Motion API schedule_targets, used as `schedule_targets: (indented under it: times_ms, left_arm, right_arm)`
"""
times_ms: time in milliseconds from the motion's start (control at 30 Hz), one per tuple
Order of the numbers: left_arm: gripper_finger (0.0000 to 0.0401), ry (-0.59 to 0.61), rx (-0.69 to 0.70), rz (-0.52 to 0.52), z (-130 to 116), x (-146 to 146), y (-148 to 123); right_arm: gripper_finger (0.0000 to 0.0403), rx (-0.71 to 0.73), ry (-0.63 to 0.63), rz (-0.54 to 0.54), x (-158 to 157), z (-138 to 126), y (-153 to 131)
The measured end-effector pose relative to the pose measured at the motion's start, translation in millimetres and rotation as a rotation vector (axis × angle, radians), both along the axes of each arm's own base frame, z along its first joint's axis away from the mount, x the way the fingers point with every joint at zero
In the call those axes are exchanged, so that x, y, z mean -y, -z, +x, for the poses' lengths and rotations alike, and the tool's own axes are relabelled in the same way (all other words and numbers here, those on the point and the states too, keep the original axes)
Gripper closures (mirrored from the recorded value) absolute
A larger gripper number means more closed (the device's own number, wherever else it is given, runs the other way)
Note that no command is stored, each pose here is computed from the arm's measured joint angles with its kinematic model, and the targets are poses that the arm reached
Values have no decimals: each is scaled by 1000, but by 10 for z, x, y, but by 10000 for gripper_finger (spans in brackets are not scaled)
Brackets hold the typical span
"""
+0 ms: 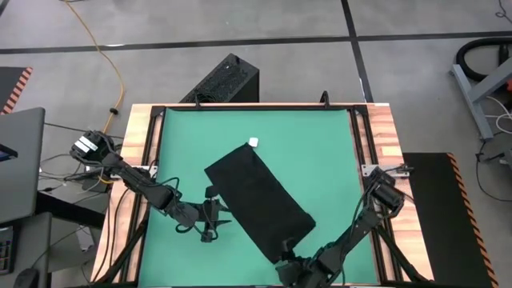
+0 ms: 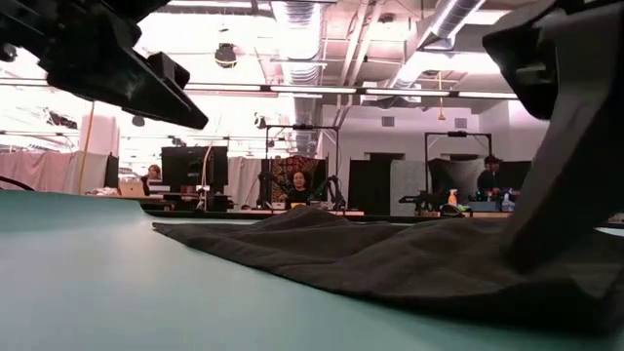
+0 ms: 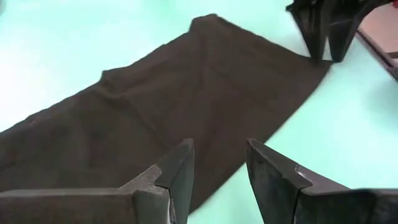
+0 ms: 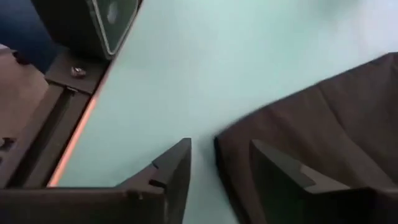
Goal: Roll towel
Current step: Roll the black towel
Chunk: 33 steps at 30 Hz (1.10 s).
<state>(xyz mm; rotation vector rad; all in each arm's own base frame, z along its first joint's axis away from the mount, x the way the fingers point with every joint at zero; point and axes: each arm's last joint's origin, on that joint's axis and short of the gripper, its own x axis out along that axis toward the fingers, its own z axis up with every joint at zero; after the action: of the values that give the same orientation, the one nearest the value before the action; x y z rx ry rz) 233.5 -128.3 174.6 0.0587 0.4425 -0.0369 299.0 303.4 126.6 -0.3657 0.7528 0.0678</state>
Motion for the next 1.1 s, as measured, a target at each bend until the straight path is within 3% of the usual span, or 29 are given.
schedule_targets:
  times_ms: [133, 267, 467, 600, 833, 1000, 1100]
  left_arm:
    - [266, 6, -2, 2, -8, 13, 2]
    - [266, 7, -8, 2, -12, 15, 7]
    - [266, 20, -35, 13, -29, 19, 31]
    - [266, 19, -49, 17, -35, 15, 43]
    - [266, 19, -37, 11, -29, 18, 32]
    - [266, 61, 15, 38, -22, 61, -15]
    - [266, 107, 57, 130, -61, 144, -45]
  right_arm:
    - [195, -1, 19, -12, -76, 83, 53]
    - [217, 7, 99, 14, -48, 152, 101]
    - [321, 15, 133, 12, 30, 222, 91]
    - [389, 39, 167, -57, 75, 275, 20]
    - [396, 90, 158, -253, 142, 514, -347]
    - [396, 100, 143, -298, 316, 765, -507]
    - [396, 97, 118, -308, 466, 921, -527]
